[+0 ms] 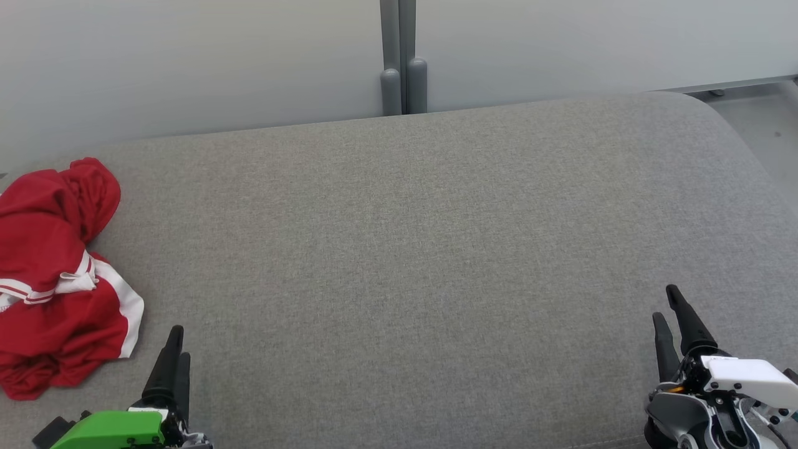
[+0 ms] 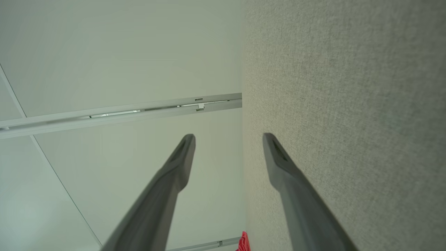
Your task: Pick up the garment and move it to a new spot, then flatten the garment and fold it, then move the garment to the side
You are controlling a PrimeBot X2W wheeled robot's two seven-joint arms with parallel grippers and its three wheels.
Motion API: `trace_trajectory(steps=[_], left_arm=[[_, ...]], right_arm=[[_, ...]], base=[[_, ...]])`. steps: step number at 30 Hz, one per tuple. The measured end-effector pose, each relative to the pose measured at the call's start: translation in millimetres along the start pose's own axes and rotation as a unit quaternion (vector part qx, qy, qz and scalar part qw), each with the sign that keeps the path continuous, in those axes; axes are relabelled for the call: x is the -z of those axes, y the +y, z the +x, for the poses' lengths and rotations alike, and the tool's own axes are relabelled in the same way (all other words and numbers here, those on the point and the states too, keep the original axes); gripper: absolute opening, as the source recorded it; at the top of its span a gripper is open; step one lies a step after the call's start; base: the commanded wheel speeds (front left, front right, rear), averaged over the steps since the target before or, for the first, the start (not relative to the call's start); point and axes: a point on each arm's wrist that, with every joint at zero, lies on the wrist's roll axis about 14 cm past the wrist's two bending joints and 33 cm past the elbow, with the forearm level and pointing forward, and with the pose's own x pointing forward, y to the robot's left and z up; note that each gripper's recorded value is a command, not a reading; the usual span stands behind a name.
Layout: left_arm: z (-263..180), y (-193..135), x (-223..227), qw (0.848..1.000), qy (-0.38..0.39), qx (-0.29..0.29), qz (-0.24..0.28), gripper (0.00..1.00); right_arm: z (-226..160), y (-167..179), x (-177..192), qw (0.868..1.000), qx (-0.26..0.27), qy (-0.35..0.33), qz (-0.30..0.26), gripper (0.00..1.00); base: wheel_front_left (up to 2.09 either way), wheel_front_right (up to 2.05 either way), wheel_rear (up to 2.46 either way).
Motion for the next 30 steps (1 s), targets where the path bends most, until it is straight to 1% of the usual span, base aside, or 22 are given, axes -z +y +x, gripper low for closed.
trace_trajectory(steps=[3,7,11,17,24,25,30], left_arm=[[0,-3,1,1.0,0.001,0.003,0.019,1.0],[1,-6,1,0.999,-0.004,0.007,0.032,1.0],[1,-12,0,0.998,-0.007,0.013,0.061,1.0],[3,-24,-1,0.992,-0.014,0.024,0.119,1.0],[4,-37,-2,0.98,-0.023,0.039,0.194,1.0],[4,-42,-2,0.975,-0.026,0.044,0.217,1.0],[4,-50,2,0.959,-0.028,0.054,0.278,1.0]], right_arm=[[0,1,1,1.0,-0.001,-0.001,-0.011,1.0],[1,3,3,0.999,-0.001,-0.001,-0.033,1.0],[2,9,2,0.998,-0.008,-0.006,-0.061,1.0],[5,24,3,0.992,-0.028,-0.007,-0.122,1.0],[9,40,10,0.978,-0.048,-0.003,-0.202,1.0],[9,43,14,0.973,-0.051,0.0,-0.224,1.0],[10,51,23,0.958,-0.065,0.005,-0.279,1.0]], base=[[0.0,0.0,0.0],[0.0,0.0,0.0],[0.0,0.0,0.0],[0.0,0.0,0.0],[0.0,0.0,0.0],[0.0,0.0,0.0],[0.0,0.0,0.0]])
